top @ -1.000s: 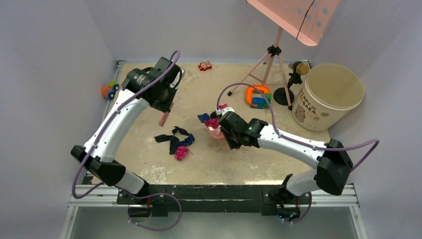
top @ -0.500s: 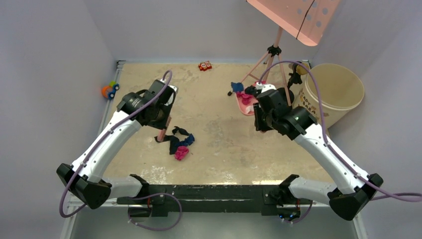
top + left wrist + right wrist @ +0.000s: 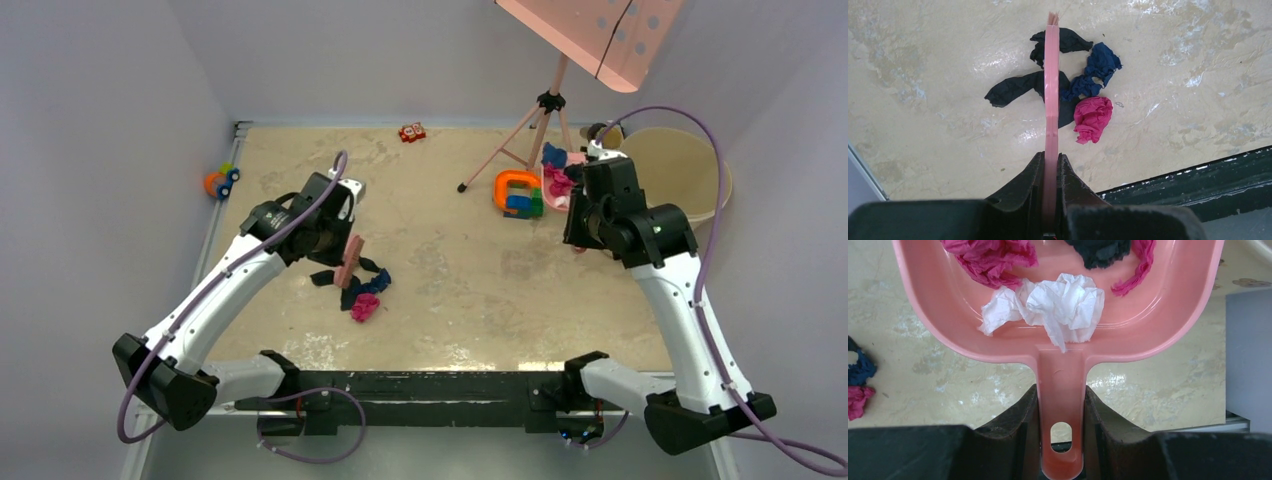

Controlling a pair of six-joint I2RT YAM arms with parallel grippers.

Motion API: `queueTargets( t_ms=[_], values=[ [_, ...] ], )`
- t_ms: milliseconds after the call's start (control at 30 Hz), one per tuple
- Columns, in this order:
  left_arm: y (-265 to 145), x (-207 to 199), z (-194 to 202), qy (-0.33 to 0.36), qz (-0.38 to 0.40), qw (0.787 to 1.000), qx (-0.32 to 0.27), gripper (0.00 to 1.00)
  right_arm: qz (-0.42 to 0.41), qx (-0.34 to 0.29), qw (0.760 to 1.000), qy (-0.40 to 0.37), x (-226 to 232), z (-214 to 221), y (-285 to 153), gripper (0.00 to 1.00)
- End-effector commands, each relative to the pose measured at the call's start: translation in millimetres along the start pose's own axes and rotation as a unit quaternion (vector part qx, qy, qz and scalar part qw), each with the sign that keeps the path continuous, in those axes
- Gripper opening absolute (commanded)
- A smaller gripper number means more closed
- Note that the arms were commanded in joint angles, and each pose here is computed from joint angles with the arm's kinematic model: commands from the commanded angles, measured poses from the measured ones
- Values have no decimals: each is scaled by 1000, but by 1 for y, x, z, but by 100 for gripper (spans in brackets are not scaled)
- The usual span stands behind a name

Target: Sweep away the paper scraps from the table

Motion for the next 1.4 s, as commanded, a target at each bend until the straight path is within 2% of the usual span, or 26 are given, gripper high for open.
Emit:
queueTargets(
  t_ms=[0,333,467,600,733,933,1067,1200,1367],
  values=[
    [-7,-6,-12,-18,25,998,-63,0,12,-17,999,25,-13,-18,-12,0],
    [-11,-2,-7,-31,23,995,-96,0,19,-58,989,136,-54,-69,-5,0],
    [-14,0,-8,-37,19,993,-112,0,-53,-91,976,191,-63,-89,-1,0],
    [-12,1,-6,-38,15,993,-109,0,-140,-126,952,243,-71,-108,3,0],
    [-10,2,-5,-38,10,993,-108,0,-238,-140,916,292,-74,-122,8,0],
    [-6,3,-5,-37,4,994,-104,0,-342,-185,844,369,-78,-131,12,0],
    [-3,3,-5,-36,2,994,-99,0,-383,-192,800,420,-81,-132,16,0],
    [-2,4,-5,-36,-4,995,-96,0,-430,-214,737,475,-86,-134,10,0],
    [0,3,-4,-35,-4,995,-93,0,-444,-222,698,516,-92,-136,6,0]
  ],
)
Point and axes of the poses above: each gripper's point midway between its finger pads, its own y axis out along the fingers, its own x axis along the line the jaws close on, z = x × y, the point moved 5 cm from there along -y, back along the fingers, and after that the axes turned 1 degree about y, right-handed, at the moved point
